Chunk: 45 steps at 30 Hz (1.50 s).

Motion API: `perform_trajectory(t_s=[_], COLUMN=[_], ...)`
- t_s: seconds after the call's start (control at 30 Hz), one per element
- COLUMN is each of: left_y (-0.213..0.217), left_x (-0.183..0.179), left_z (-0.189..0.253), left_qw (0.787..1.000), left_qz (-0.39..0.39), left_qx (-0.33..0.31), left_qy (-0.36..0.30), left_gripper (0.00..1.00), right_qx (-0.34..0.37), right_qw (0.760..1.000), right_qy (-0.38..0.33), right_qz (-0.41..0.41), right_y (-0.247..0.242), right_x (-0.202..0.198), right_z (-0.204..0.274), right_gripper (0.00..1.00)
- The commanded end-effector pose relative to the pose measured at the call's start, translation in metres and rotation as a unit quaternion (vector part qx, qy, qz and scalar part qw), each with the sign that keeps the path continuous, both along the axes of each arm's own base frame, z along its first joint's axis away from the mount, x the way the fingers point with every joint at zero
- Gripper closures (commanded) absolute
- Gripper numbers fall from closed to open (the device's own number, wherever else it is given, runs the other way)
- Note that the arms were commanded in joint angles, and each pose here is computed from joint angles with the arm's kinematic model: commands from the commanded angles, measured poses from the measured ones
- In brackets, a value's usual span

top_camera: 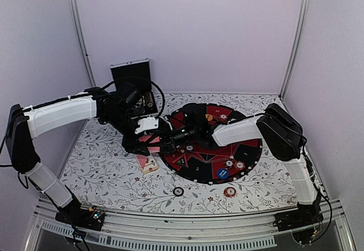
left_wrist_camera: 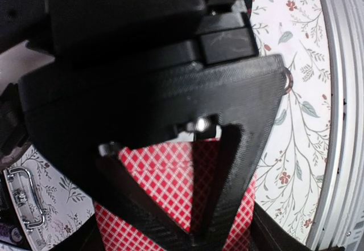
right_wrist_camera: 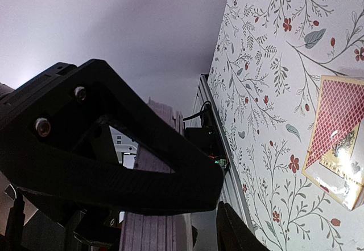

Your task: Distribute texas hold em gaming equipment

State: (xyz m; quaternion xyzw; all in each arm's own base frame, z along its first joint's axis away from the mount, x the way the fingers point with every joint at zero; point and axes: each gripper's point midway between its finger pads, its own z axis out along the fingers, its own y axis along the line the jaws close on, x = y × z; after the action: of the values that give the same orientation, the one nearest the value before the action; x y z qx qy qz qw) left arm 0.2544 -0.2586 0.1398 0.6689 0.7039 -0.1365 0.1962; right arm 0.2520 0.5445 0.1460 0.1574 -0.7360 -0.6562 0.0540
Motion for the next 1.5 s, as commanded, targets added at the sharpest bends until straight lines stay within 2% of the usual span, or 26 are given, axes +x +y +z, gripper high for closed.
perform_trajectory(t_s=[0.0, 0.33, 0.6, 0.93, 1.17, 1.47], left_y=[-0.009, -0.008, -0.010, -0.009, -0.008, -0.003], left_x=[-0.007, 0.000, 0.001, 0.001, 0.007, 0.010], left_z=[0.015, 0.007, 0.005, 0.012, 0.031, 0.023], left_qw=[0.999, 1.000, 0.999, 0.999, 0.999, 0.999], left_qz=[-0.020, 0.004, 0.022, 0.023, 0.024, 0.036], left_qx=[-0.026, -0.019, -0.026, -0.024, -0.032, -0.025], left_qy=[-0.007, -0.007, 0.002, -0.001, -0.023, -0.020], left_gripper=[0.44, 0.52, 0.51, 0.52, 0.52, 0.53], right_qx=[-0.025, -0.011, -0.006, -0.034, -0.080, -0.076], right_qw=[0.999, 0.999, 0.999, 0.997, 0.992, 0.993], right_qy=[0.008, 0.009, 0.015, 0.023, -0.002, -0.012], right_qz=[-0.030, -0.038, -0.042, -0.067, -0.095, -0.092], right_y=[-0.007, -0.004, 0.000, 0.000, -0.009, -0.018], right_x=[0.011, 0.015, 0.019, 0.027, 0.034, 0.030], right_z=[-0.006, 0.004, 0.007, -0.003, -0.011, 0.001], right_gripper=[0.59, 0.52, 0.47, 0.51, 0.55, 0.55])
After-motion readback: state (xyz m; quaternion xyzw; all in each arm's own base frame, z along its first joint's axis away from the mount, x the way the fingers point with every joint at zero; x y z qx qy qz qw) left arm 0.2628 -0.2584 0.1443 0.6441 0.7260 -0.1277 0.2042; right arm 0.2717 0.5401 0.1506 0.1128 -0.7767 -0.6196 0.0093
